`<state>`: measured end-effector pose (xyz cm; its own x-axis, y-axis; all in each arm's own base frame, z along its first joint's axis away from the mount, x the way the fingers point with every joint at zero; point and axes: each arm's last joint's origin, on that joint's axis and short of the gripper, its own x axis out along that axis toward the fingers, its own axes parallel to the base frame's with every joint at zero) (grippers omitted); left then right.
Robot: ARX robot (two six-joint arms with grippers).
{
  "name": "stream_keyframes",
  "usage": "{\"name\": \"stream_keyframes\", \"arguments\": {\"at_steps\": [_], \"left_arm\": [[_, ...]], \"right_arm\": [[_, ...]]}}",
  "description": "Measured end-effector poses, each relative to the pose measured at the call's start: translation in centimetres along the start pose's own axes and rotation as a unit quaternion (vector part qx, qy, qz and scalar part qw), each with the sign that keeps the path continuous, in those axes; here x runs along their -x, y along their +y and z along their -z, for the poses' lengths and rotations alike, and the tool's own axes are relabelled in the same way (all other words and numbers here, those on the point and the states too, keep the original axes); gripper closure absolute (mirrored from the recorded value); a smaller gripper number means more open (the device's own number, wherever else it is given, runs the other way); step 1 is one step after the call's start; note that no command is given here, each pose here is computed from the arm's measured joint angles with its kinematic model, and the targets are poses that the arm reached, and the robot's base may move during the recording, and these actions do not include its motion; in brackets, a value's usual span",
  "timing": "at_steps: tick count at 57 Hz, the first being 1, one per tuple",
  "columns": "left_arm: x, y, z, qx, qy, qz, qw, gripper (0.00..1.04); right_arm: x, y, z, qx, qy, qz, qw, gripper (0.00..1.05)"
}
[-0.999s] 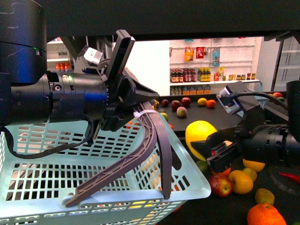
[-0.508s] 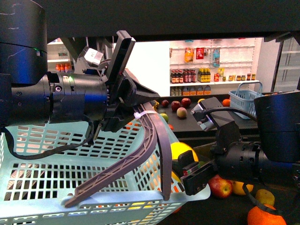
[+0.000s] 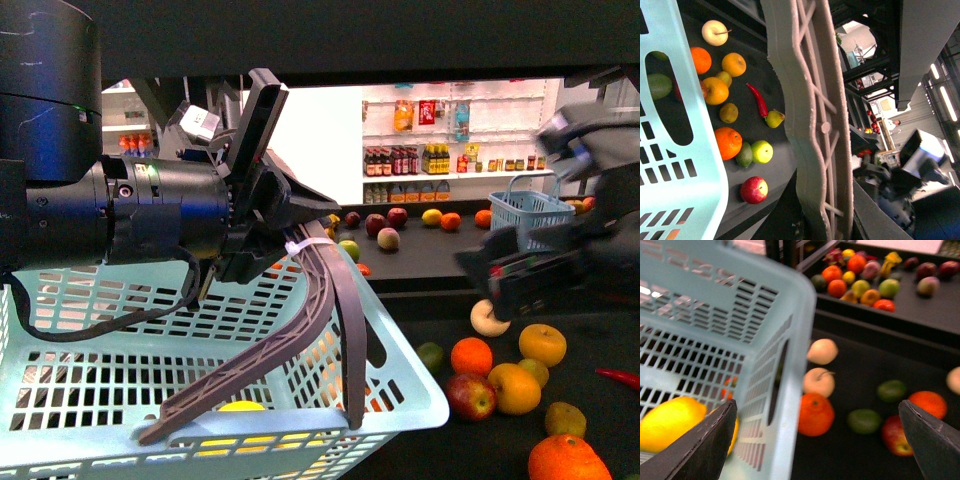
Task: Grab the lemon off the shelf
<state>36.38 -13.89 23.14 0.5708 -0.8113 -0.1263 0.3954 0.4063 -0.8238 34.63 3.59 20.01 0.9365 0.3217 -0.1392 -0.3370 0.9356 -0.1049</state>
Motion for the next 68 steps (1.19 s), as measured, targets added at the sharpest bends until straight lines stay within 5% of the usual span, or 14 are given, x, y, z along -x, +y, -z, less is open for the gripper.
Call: {"name": "stream_keyframes", "arguments": {"at_steps": [14,23,34,46,68], "left_arm": [[0.0,0.0,0.0,0.001,0.001,0.0,1.0,0.94],[0.0,0.0,0.0,0.0,0.0,0.0,1.0,0.94],[0.0,0.0,0.0,0.0,0.0,0.0,1.0,0.94],[0.0,0.0,0.0,0.001,0.0,0.0,1.0,0.94],[0.0,0.0,0.0,0.0,0.0,0.0,1.0,0.94]], "right_arm": [[13.5,-1.1,-0.1,-0.004,-0.026,0.077,0.997,0.09],[19.7,1.0,2.0,-0.058,-0.013,0.166,0.984,0.34],[23.8,4.7,4.4,-0.061,-0.033,0.177,0.982,0.66],[24.1,5.2,5.0,-0.057,-0.056,0.169,0.982,1.03],[24.0,5.4,6.1,-0.057,-0.061,0.169,0.982,1.02]]}}
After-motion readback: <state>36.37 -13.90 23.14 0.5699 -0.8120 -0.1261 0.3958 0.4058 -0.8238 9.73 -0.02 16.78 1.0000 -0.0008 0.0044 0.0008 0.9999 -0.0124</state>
